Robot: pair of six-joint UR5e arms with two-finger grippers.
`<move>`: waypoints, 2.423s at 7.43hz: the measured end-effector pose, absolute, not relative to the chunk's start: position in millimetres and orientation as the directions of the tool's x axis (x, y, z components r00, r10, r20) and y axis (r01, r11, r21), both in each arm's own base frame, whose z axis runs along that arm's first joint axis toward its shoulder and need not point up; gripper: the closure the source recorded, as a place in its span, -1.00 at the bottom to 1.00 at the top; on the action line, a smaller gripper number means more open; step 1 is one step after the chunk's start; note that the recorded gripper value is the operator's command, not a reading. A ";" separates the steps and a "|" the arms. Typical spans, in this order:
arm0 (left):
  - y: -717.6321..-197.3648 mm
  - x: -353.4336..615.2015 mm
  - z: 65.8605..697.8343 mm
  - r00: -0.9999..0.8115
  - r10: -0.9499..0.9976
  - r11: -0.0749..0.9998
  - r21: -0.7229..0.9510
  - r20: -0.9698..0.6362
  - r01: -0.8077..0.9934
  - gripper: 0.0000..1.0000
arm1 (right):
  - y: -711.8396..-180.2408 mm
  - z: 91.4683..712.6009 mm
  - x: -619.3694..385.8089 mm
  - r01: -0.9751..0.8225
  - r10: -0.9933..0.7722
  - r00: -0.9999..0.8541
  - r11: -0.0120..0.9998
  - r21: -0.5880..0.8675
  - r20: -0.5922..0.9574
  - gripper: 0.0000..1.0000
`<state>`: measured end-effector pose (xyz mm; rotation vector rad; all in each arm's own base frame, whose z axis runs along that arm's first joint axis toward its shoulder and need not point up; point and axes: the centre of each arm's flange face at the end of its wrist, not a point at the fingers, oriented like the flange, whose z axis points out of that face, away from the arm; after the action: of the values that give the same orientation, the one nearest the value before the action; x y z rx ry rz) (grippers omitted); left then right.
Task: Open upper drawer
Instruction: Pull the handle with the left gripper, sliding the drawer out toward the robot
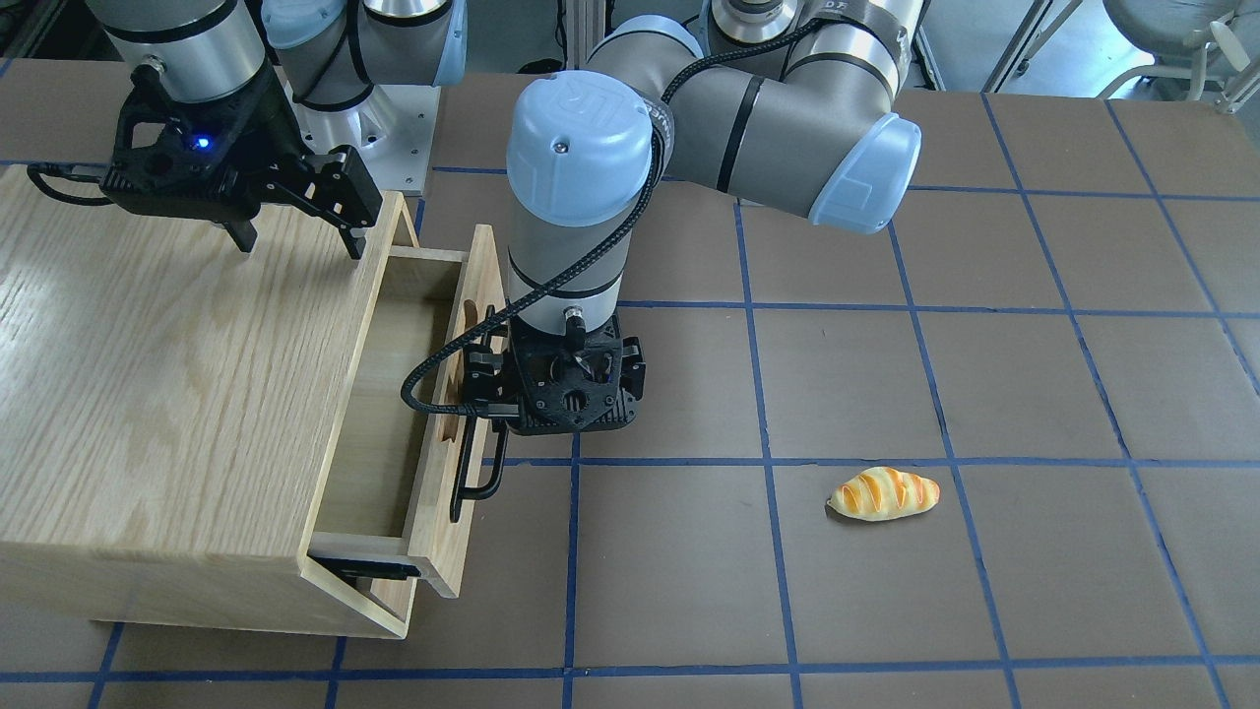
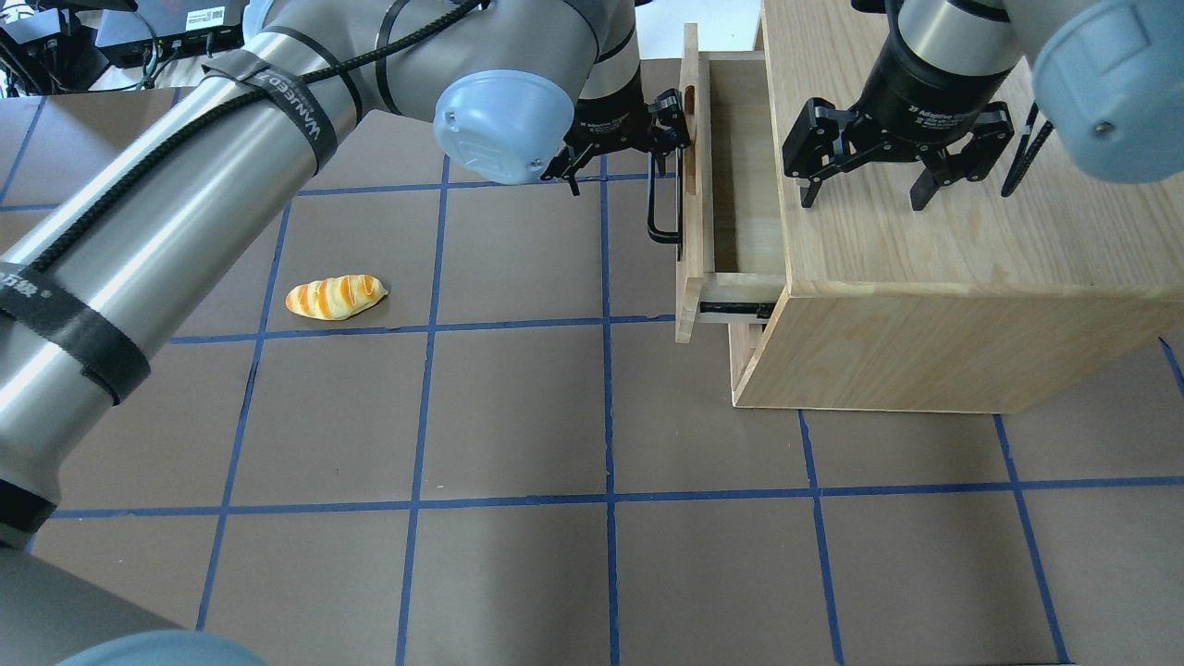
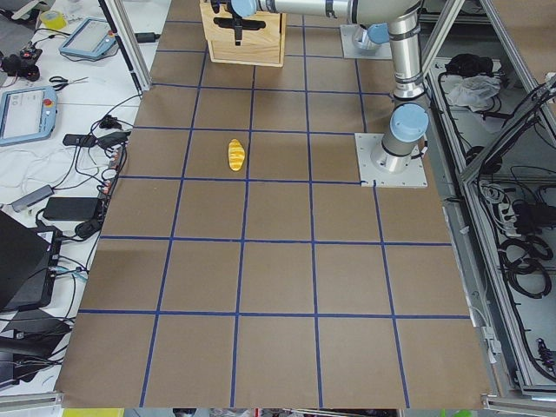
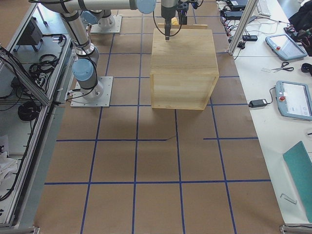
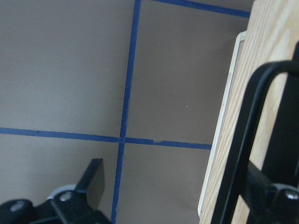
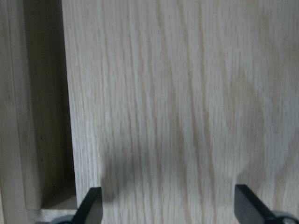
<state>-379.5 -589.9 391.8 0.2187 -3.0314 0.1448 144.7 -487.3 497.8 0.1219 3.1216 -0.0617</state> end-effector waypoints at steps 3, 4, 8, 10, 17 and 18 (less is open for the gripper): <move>-599.1 -358.9 391.0 -0.984 -0.155 0.983 -0.083 0.090 -0.162 -1.00 | -487.3 497.9 144.7 0.078 0.078 -0.997 0.996 -0.039 -0.018 -1.00; -601.5 -353.0 391.3 -0.983 -0.160 0.983 -0.079 0.087 -0.167 -1.00 | -487.3 497.9 144.7 0.078 0.078 -0.997 0.996 -0.039 -0.019 -1.00; -609.0 -328.5 396.2 -0.980 -0.183 0.980 -0.068 0.075 -0.188 -1.00 | -487.3 497.8 144.7 0.078 0.078 -0.997 0.996 -0.039 -0.019 -1.00; -609.4 -321.7 395.6 -0.980 -0.191 0.979 -0.058 0.056 -0.195 -1.00 | -487.3 497.8 144.7 0.078 0.078 -0.997 0.996 -0.039 -0.019 -1.00; -608.5 -301.2 395.1 -0.976 -0.218 0.975 -0.035 0.023 -0.219 -1.00 | -487.3 497.9 144.6 0.078 0.078 -0.997 0.996 -0.039 -0.018 -1.00; -610.4 -295.9 394.6 -0.974 -0.226 0.974 -0.031 0.017 -0.226 -1.00 | -487.3 497.8 144.6 0.078 0.078 -0.997 0.996 -0.039 -0.018 -1.00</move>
<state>-295.9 -610.4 394.6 0.3562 -3.1074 0.0505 144.6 -487.3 497.8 0.1219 3.1224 -0.0619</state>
